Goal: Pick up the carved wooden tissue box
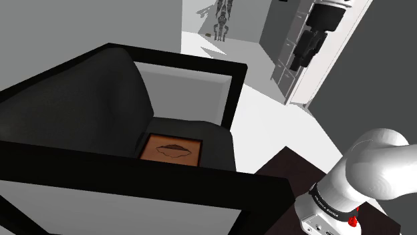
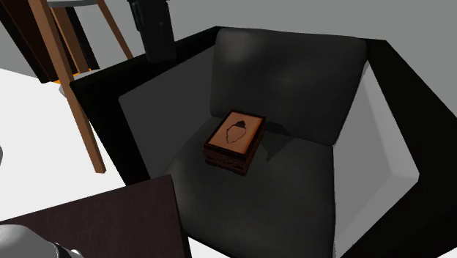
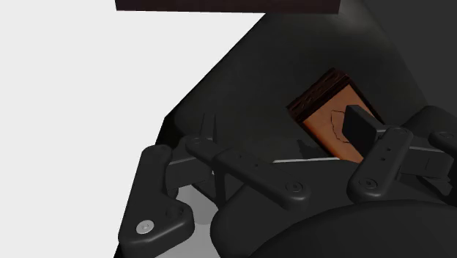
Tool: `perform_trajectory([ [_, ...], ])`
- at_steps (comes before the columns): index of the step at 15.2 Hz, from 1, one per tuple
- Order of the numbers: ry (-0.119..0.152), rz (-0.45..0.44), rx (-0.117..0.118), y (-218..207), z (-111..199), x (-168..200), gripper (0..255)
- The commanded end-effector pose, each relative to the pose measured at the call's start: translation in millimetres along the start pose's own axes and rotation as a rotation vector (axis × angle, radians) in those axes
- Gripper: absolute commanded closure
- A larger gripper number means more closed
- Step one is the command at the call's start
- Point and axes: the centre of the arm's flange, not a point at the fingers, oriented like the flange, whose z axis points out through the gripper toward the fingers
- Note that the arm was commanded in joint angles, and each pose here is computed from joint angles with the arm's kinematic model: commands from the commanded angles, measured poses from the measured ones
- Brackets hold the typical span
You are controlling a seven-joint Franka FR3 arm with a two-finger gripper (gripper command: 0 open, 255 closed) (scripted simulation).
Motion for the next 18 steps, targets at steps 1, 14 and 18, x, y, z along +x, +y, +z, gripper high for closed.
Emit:
perform_trajectory([
  [1,0.0,0.0,0.0,0.0,0.0,0.0,0],
  [14,-0.034,-0.148,0.036,-74.2,125.7,91.4,0],
  [18,-0.044,-0.194,0.047,-100.5,164.4,116.4,0],
])
